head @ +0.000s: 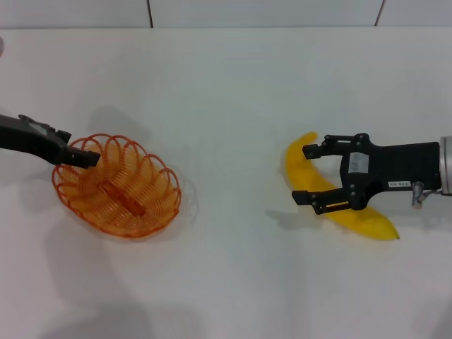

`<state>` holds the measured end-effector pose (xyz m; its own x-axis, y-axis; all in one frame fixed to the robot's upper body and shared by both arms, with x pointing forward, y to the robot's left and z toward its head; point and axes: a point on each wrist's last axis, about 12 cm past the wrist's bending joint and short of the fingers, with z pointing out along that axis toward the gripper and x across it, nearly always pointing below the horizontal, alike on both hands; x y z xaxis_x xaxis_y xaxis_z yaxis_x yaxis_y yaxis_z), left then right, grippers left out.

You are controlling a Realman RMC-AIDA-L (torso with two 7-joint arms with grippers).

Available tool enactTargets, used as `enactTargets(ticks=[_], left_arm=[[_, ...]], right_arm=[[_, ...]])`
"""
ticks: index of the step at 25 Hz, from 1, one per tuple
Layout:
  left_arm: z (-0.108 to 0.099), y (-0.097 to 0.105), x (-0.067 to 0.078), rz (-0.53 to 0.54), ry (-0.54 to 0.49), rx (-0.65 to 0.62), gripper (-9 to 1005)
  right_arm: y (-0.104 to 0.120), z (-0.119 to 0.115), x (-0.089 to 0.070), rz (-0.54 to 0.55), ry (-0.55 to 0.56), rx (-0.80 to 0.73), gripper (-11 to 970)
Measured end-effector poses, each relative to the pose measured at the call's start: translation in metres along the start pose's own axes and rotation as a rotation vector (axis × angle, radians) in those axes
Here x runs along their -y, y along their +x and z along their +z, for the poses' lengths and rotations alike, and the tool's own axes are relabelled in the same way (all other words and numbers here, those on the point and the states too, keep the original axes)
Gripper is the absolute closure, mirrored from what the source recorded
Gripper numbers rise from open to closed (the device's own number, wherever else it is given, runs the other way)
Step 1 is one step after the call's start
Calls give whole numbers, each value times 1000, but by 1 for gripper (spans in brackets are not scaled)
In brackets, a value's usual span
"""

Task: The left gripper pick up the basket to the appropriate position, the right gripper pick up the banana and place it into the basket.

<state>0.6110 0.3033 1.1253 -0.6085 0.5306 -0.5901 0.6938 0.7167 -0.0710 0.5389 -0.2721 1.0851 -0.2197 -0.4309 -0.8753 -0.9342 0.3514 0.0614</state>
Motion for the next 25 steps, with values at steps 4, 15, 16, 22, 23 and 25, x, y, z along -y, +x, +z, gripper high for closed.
enactTargets(ticks=[4,15,16,22,23,25], left_arm=[[2,0,1,2,3,1,276],[10,4,2,-9,13,-16,287],[11,4,2,-8,14,-19,288],[13,4,3,2,2,-17,295],[13,4,3,2,2,-17,296],[14,4,2,2,1,-18,298]], right_arm=[[0,0,0,1,0,0,68],[-1,4,1,7,-14,-1,68],[-1,4,1,7,-14,-2,68],[-1,5,1,5,-15,-2,68],[-1,5,1,4,-14,-2,68],[-1,5,1,4,-14,-4,68]])
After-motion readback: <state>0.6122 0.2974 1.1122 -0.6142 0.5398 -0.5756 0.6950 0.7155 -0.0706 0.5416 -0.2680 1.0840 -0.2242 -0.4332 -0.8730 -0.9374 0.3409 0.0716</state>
